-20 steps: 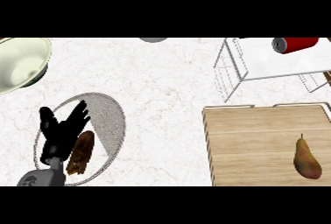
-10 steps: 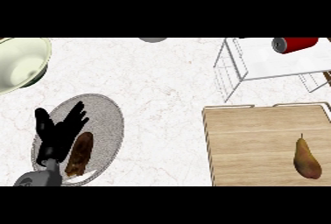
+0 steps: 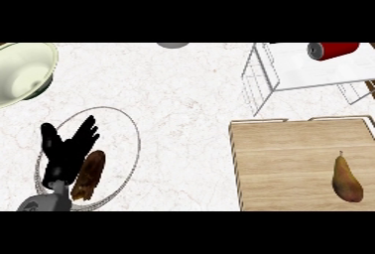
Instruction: Pick the can from the tray and place it in the tiered shelf
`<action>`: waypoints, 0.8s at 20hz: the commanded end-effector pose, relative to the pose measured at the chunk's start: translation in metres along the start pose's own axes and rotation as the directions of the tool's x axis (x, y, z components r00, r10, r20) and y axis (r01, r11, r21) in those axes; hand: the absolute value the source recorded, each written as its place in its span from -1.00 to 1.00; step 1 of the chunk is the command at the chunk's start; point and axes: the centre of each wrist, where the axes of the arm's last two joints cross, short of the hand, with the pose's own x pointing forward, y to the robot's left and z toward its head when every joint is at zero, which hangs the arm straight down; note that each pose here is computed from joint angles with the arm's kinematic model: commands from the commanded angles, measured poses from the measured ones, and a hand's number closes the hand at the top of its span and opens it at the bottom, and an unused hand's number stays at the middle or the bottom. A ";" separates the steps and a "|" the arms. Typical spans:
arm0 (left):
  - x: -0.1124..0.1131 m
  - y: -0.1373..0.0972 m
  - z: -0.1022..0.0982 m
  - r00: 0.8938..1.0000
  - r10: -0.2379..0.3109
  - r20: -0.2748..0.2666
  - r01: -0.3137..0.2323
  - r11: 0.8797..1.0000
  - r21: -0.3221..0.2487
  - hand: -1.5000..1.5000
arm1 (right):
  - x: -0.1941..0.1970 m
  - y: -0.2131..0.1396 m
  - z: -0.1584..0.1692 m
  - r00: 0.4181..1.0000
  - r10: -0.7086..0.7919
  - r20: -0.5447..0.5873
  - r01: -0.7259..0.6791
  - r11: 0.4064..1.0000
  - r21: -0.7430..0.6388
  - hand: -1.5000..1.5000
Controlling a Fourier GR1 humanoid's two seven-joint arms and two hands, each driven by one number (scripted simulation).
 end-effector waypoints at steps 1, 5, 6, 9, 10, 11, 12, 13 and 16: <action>-0.002 -0.004 -0.002 1.000 -0.002 0.008 0.002 1.000 -0.002 0.00 | 0.000 -0.003 -0.001 0.985 -0.170 0.008 0.170 0.985 -0.028 -1.00; -0.001 0.008 0.000 1.000 -0.015 -0.007 0.015 1.000 0.014 0.00 | 0.006 -0.022 0.001 0.940 -0.341 -0.027 0.340 0.939 -0.044 -1.00; 0.002 -0.001 -0.001 1.000 0.004 -0.017 -0.004 1.000 -0.012 0.00 | 0.014 -0.021 -0.002 0.931 -0.363 -0.044 0.359 0.929 -0.087 -1.00; 0.004 -0.018 -0.009 1.000 -0.003 -0.004 0.003 1.000 -0.017 0.00 | -0.003 -0.044 0.009 0.923 -0.383 -0.021 0.370 0.904 -0.214 -1.00; -0.003 0.000 -0.009 1.000 0.004 -0.012 -0.005 1.000 -0.009 0.00 | 0.008 -0.065 0.014 0.916 -0.400 -0.013 0.387 0.894 -0.226 -1.00; -0.004 -0.013 -0.007 1.000 0.007 -0.007 -0.007 1.000 -0.017 0.00 | -0.010 -0.066 0.019 0.925 -0.381 -0.004 0.366 0.892 -0.266 -1.00; 0.001 0.004 -0.001 1.000 -0.020 0.003 0.020 1.000 0.000 0.00 | -0.006 -0.064 0.017 0.928 -0.374 -0.011 0.352 0.882 -0.313 -1.00; 0.001 0.000 -0.004 1.000 -0.001 -0.006 0.001 1.000 -0.010 0.00 | 0.008 -0.099 0.028 0.933 -0.358 -0.026 0.328 0.880 -0.344 -1.00; -0.005 -0.014 -0.001 1.000 -0.005 0.010 0.005 1.000 -0.026 0.00 | -0.020 -0.112 0.042 0.928 -0.368 -0.051 0.308 0.838 -0.451 -1.00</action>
